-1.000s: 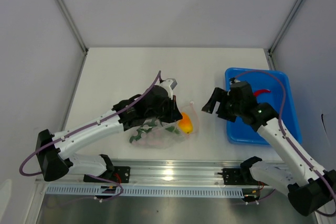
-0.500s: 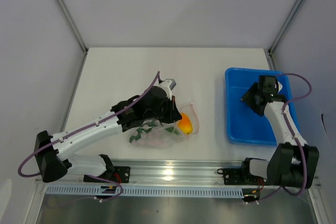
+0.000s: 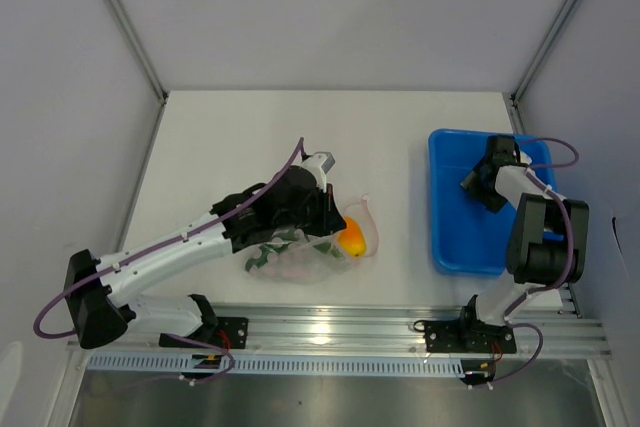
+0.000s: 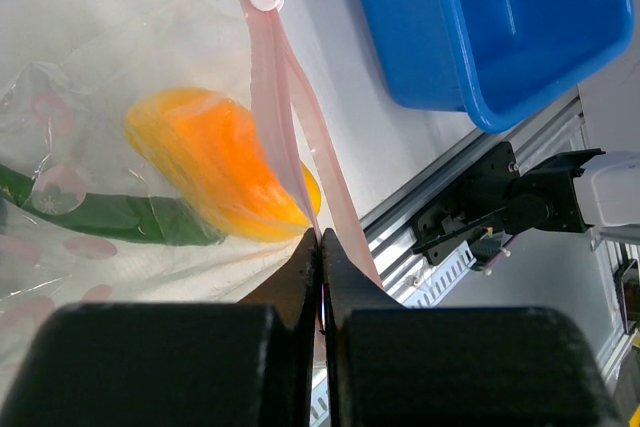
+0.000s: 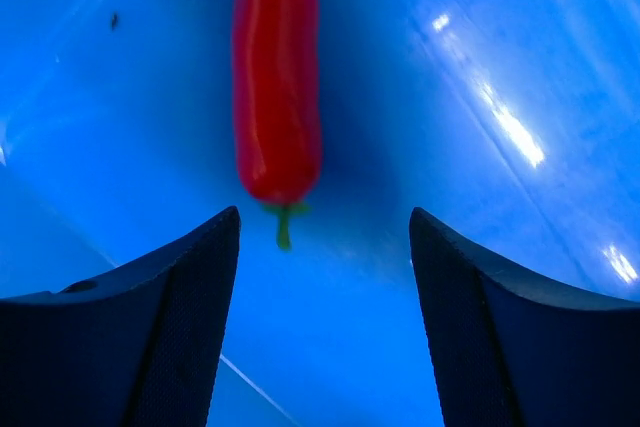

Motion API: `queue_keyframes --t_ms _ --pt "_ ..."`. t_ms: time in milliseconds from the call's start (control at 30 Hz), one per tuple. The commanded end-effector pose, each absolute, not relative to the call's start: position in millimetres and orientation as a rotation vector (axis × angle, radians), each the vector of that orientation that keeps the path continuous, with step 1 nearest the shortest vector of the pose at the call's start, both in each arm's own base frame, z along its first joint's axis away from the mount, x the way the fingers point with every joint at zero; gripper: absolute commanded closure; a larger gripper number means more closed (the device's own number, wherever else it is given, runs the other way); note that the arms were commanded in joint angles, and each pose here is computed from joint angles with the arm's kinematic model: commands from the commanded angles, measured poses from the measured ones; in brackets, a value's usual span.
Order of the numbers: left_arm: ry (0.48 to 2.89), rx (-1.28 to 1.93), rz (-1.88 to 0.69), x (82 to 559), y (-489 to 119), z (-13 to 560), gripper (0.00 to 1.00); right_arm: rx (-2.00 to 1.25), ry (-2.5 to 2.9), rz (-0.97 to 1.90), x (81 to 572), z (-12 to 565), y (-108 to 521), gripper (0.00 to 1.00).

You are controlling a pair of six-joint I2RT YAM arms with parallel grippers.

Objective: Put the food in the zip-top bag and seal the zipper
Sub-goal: Pick up the fake vegetable from the bin.

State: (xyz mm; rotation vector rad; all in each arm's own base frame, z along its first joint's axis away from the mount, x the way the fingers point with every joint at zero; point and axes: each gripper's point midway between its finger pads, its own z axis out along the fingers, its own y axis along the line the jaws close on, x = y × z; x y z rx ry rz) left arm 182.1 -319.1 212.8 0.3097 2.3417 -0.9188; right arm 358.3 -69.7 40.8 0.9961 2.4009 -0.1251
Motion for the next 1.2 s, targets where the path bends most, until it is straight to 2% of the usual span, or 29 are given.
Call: queue_keyframes --t_ms 0,233,267,300,467,633,700,867,1033,1133,1167 --pt "2.281 0.328 -0.983 180.4 -324.1 228.5 0.99 1.012 2.311 -0.147 388.0 49.0 -81.9 0.30" --pt "2.282 0.324 -0.964 182.2 -321.8 225.7 0.99 1.024 2.304 -0.175 405.6 43.8 -88.6 0.32" --pt "2.284 0.325 -0.965 182.1 -322.0 225.2 1.00 1.027 2.304 -0.188 406.2 43.1 -90.3 0.35" --pt "2.286 0.326 -0.965 181.9 -322.3 224.7 0.99 1.028 2.311 -0.196 406.1 41.6 -90.9 0.43" --pt "2.288 0.329 -0.967 181.5 -322.7 224.2 0.99 1.042 2.339 -0.190 403.2 37.1 -88.2 0.62" --pt "2.289 0.326 -0.966 182.2 -323.2 224.5 0.99 1.011 2.344 -0.151 386.2 53.3 -73.5 0.70" --pt "2.290 0.329 -0.966 182.3 -323.7 224.1 1.00 0.979 2.340 -0.109 374.0 71.8 -62.4 0.77" --pt "2.283 0.326 -0.963 184.7 -325.3 226.7 1.00 0.828 2.327 0.008 342.4 122.9 -21.9 0.87" --pt "2.280 0.327 -0.965 188.3 -328.7 230.9 0.99 0.489 2.266 0.323 309.8 199.1 48.9 0.89" --pt "2.292 0.328 -0.983 188.7 -328.7 229.5 0.99 0.205 2.294 0.634 276.2 224.0 98.1 0.84" --pt "2.291 0.327 -0.989 189.3 -328.3 230.8 0.99 0.069 2.320 0.846 254.3 232.4 125.7 0.84"
